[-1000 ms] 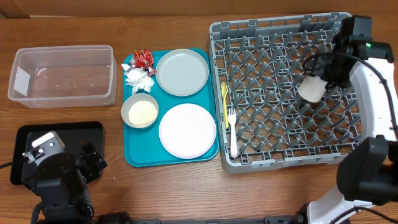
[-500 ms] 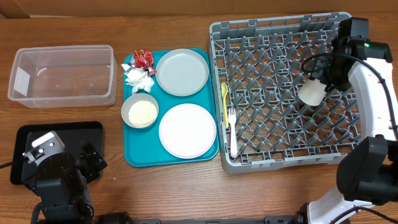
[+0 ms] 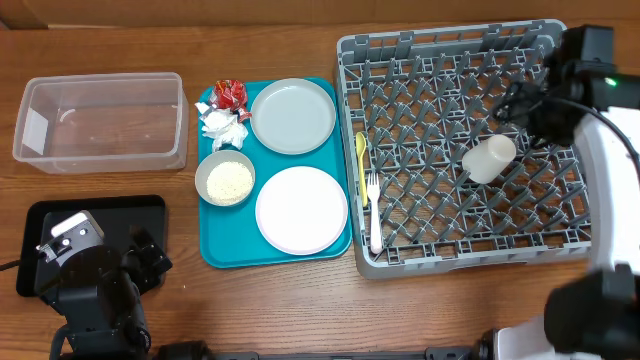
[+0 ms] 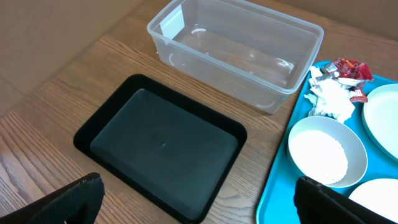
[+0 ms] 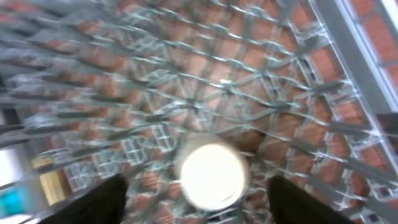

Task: Sort waste into correct bins and load items into the dishwasher rack
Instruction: 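Move the right gripper to the white plate and grip its rim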

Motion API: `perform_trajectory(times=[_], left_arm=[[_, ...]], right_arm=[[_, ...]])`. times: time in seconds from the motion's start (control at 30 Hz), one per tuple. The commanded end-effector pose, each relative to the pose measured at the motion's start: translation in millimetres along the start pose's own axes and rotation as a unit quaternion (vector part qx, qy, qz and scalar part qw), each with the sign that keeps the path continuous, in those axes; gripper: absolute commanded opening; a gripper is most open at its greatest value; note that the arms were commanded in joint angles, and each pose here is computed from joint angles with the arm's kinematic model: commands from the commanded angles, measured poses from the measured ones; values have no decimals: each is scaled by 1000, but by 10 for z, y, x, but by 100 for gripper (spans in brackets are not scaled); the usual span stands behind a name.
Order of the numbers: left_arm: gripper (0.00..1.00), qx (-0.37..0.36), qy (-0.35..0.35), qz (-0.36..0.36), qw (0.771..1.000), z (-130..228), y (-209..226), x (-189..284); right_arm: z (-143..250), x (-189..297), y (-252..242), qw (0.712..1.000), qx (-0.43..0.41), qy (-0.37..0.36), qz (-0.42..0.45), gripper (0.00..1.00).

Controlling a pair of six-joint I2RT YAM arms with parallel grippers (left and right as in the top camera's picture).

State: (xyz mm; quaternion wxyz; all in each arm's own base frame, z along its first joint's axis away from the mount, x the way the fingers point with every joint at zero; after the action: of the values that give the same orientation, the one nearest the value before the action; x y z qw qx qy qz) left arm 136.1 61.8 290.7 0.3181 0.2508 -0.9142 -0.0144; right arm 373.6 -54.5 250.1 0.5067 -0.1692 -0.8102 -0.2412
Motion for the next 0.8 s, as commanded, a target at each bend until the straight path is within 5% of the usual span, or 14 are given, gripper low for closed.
perform_trajectory(times=[0.0,0.2,0.43,0.77], left_arm=[[100,14,-7,-3,1000,-50,26,32],[100,14,-7,-3,1000,-49,26,32],[100,14,-7,-3,1000,-49,26,32],[100,14,-7,-3,1000,-49,26,32]], right_arm=[[260,676,547,980,61,-1,-187,67],[1143,998,1511,922,224,59,-309,57],[2141,708,2238,885,355,100,-285,49],[3215,-229,2487,853,423,228,-204,51]])
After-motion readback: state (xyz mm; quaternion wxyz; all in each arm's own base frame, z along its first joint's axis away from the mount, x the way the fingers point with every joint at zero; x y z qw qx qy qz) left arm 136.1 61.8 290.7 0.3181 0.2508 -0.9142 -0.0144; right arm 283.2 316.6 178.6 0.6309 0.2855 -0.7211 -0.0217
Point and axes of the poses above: each gripper's point midway between its finger pads, its own x axis back along the fingers, its own y axis along the line the jaws close on, z = x × y, the point moved 5 cm from there along x, back along the fingers, and after that the axes turned 13 degrees about -x, right-handed, at the moved point
